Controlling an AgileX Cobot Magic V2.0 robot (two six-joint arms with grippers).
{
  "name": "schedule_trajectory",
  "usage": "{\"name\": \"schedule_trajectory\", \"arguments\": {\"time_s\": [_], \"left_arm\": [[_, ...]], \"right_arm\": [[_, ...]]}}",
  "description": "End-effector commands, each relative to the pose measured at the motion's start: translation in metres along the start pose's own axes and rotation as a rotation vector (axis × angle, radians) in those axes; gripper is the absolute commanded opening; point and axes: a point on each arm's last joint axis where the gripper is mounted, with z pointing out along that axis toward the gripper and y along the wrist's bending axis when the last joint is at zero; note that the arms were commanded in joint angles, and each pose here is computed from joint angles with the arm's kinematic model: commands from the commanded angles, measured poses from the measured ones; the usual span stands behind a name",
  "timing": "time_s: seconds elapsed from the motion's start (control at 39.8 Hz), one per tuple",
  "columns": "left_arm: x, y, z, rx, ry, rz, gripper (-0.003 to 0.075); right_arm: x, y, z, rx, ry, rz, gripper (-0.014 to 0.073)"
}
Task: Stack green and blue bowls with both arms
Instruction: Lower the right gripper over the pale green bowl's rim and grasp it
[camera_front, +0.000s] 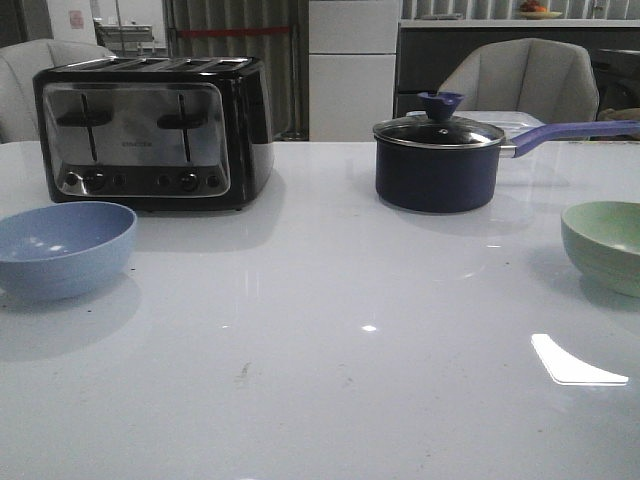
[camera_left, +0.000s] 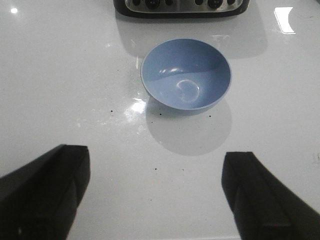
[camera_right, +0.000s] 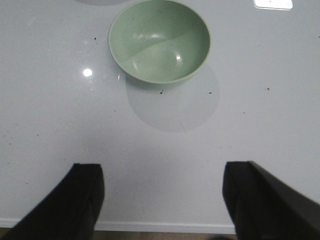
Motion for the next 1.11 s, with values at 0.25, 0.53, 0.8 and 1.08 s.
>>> {"name": "schedule_trajectory", "arguments": {"time_s": [0.25,0.53,0.8,1.08], "left_arm": [[-0.015,-0.001,-0.005,0.008,-0.100,-0.009,0.0601],[-0.015,-0.001,-0.005,0.008,-0.100,-0.009,0.0601],[-0.015,-0.001,-0.005,0.008,-0.100,-0.009,0.0601],[-0.015,-0.001,-0.005,0.008,-0.100,-0.009,0.0601]], "right_arm": [[-0.064,-0.019,0.028,0.062,0.138,0.099,0.0595],[-0.097,-0.047,0.080,0.032,0.229,0.218,0.0595],[-0.114,-0.059,0.134,0.017,0.313,0.222,0.0595],[-0.118,-0.067,0.183,0.010,0.377,0.214,0.0595]]}}
